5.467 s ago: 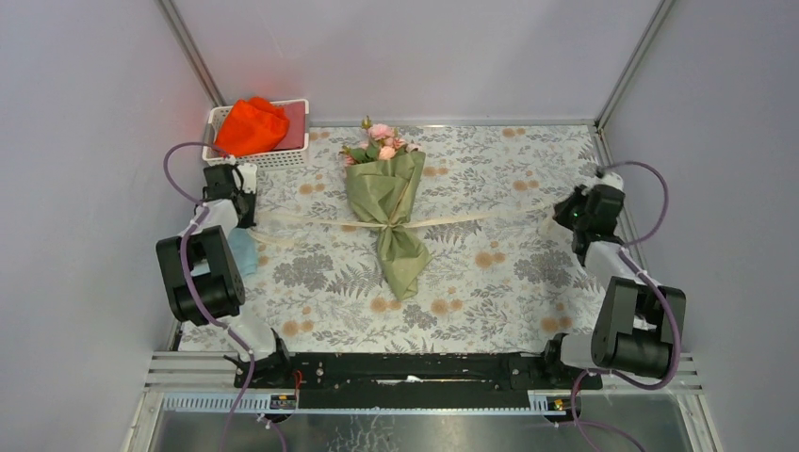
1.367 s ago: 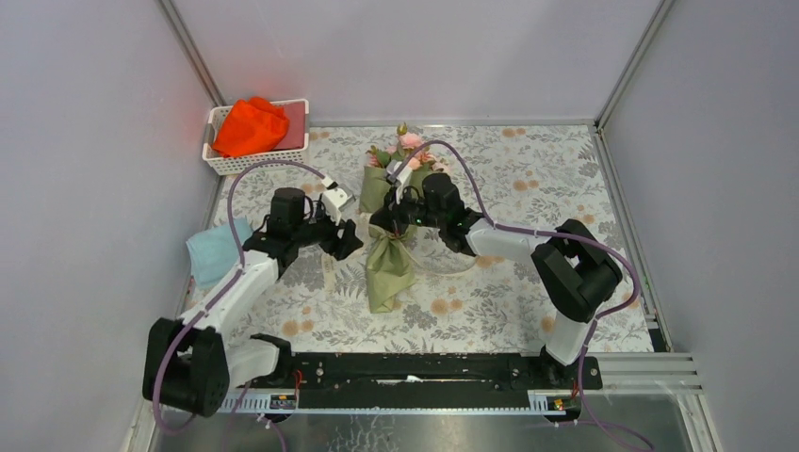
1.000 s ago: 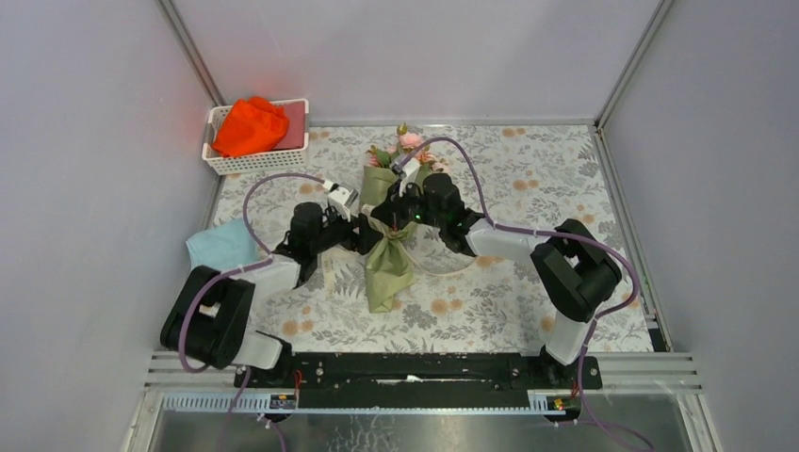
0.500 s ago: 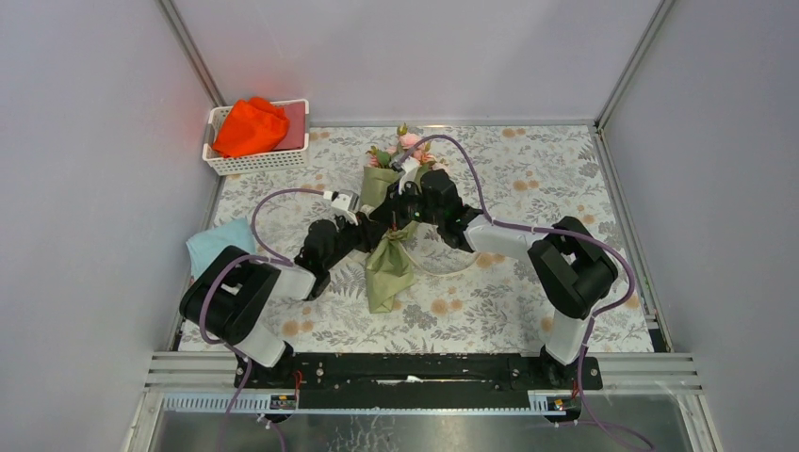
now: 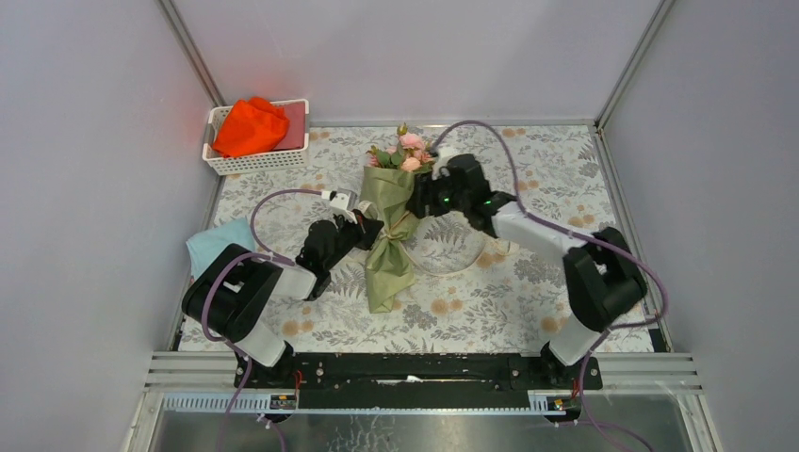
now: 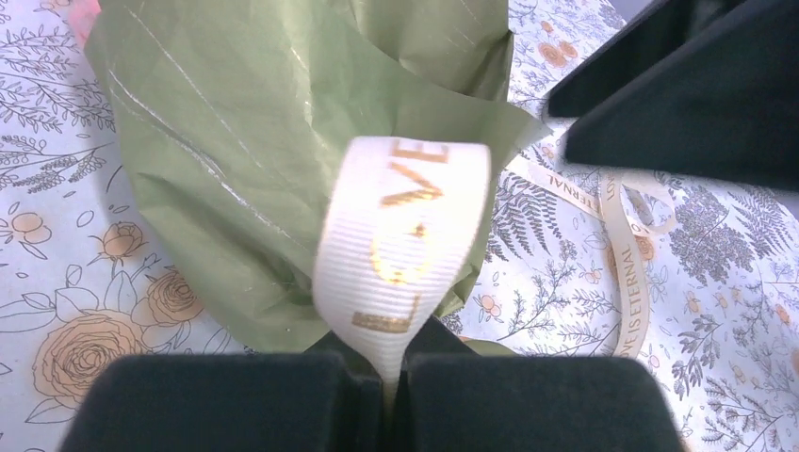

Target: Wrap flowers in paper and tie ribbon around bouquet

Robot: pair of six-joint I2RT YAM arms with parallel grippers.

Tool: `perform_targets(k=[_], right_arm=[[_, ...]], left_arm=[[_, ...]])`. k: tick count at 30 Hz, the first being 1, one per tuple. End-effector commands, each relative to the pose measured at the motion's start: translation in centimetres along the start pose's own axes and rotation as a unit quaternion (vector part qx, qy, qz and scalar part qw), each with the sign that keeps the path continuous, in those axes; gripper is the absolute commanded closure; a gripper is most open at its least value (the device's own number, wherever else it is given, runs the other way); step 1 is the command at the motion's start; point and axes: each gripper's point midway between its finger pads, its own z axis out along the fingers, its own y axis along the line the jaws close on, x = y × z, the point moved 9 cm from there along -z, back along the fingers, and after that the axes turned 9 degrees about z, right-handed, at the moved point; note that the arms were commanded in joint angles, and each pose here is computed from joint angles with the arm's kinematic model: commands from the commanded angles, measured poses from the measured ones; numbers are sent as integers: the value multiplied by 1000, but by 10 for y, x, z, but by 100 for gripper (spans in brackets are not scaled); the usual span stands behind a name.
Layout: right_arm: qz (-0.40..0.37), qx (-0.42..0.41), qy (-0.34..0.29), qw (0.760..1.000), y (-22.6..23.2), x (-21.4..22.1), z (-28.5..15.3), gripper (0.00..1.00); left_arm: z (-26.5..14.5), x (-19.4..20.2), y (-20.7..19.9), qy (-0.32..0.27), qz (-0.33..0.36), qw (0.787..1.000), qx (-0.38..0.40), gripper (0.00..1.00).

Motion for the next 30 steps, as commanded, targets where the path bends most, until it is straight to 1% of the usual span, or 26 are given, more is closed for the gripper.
perform_targets(k=[1,3,5,6,7,9,11,13,17,19,20,21,23,25,26,28,30], right_arm=[[45,251,-18,967,-47,-16,-86,30],[89,357,0,930,-80,-3,-118,22],[145,399,27,905,-114,10,-140,14],[162,412,35,896,-127,15,-146,11],[170,422,39,890,-137,18,-150,11],[179,415,45,891,-149,20,-147,11],[191,402,72,893,-153,26,-139,12],[206,388,103,892,-158,39,-130,13],[235,360,133,893,-166,61,-113,16],[238,364,145,889,-173,68,-109,22],[239,367,146,887,-176,71,-109,28],[243,368,143,886,-180,73,-110,39],[248,377,115,885,-185,70,-119,67],[239,400,65,882,-188,62,-134,91],[230,413,29,881,-188,51,-146,99],[204,436,-29,876,-186,31,-163,100],[167,428,-90,883,-177,-1,-172,100]], left_arm=[[3,-10,0,-40,37,999,-1,100],[3,-8,0,-33,45,998,1,100],[2,-6,0,-29,53,998,8,100],[2,-6,-1,-29,57,998,11,100],[2,-5,-1,-28,62,998,11,100],[1,-6,-1,-32,65,997,3,100],[0,-8,-2,-35,72,997,2,100],[-3,-8,-4,-40,80,996,6,100],[-6,-6,-4,-38,75,996,1,100],[-6,-5,-4,-35,73,997,2,100],[-6,-5,-5,-36,74,997,5,100],[-6,-6,-5,-37,77,996,7,100],[-6,-6,-5,-40,86,995,11,100],[-6,-6,-5,-41,95,995,12,100],[-6,-7,-5,-42,99,994,13,100],[-7,-8,-6,-46,111,992,24,100],[-7,-9,-7,-52,130,989,37,100]])
